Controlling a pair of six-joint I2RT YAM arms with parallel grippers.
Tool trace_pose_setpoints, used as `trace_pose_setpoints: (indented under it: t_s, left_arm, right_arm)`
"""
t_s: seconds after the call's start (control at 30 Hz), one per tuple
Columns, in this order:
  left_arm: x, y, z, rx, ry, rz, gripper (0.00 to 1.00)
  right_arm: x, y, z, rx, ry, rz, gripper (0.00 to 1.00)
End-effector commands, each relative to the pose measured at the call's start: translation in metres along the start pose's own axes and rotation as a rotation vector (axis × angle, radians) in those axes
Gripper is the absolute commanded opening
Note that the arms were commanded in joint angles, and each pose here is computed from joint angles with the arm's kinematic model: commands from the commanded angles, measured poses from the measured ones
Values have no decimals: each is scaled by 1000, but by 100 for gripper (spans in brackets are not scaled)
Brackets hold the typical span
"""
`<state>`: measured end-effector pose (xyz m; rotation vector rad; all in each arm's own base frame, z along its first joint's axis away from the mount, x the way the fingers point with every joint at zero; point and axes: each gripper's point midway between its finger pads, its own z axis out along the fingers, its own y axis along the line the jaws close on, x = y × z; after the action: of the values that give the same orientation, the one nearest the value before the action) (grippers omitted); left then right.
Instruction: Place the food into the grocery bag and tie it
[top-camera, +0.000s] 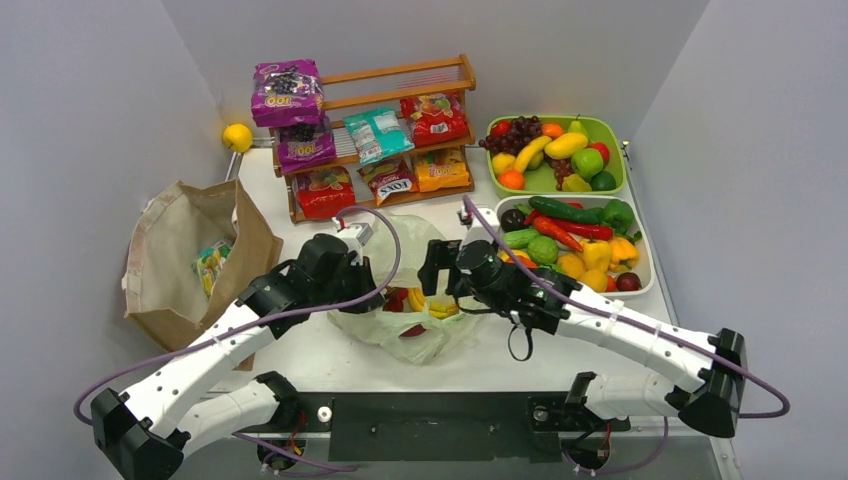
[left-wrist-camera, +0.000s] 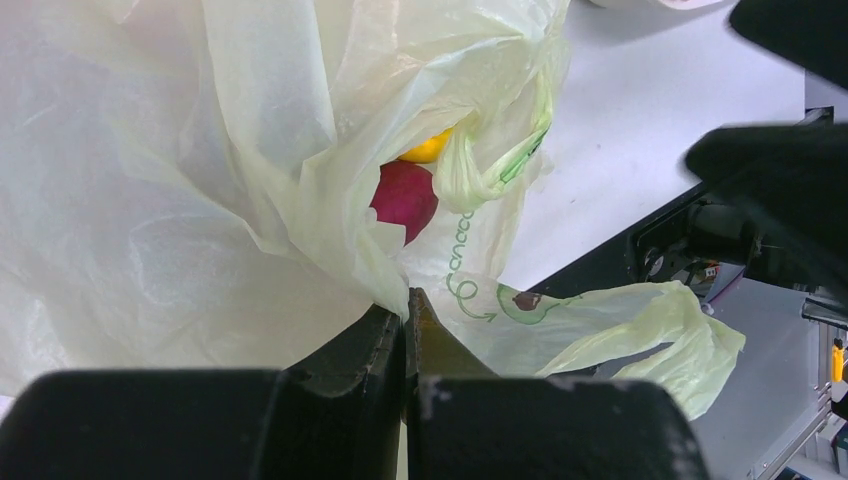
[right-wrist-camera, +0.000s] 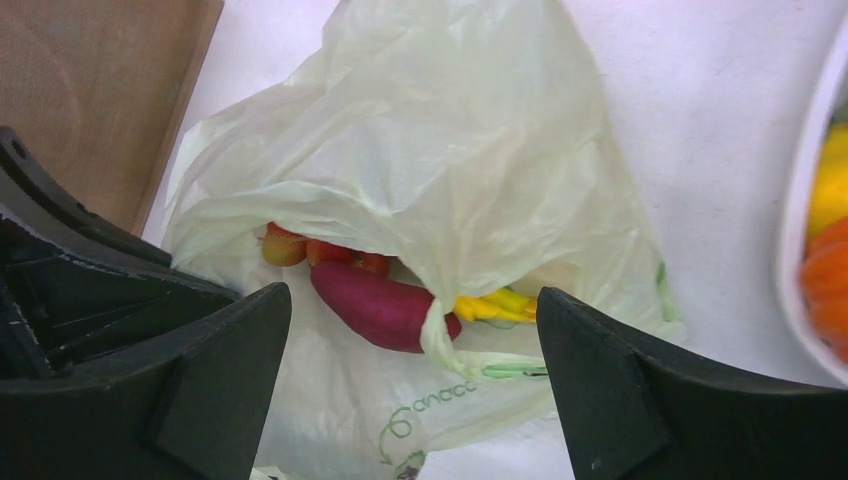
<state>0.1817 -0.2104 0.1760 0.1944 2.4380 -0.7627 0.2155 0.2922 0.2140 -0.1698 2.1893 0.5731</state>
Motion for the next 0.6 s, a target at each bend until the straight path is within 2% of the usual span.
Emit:
trace_pose_setpoints:
  t_s: [0.0, 0.33, 0.57]
  left_arm:
    - [-5, 1, -4, -6, -27, -10, 0]
    - [-4, 8, -8, -42, -18, 4, 0]
    - [4, 16, -10, -68, -10, 6, 0]
  right_arm:
    - [-12, -36, -13, 52, -28, -2, 88]
    - [-49, -120, -28, 231, -94, 63, 88]
    - [-84, -197, -30, 407, -111, 216, 87]
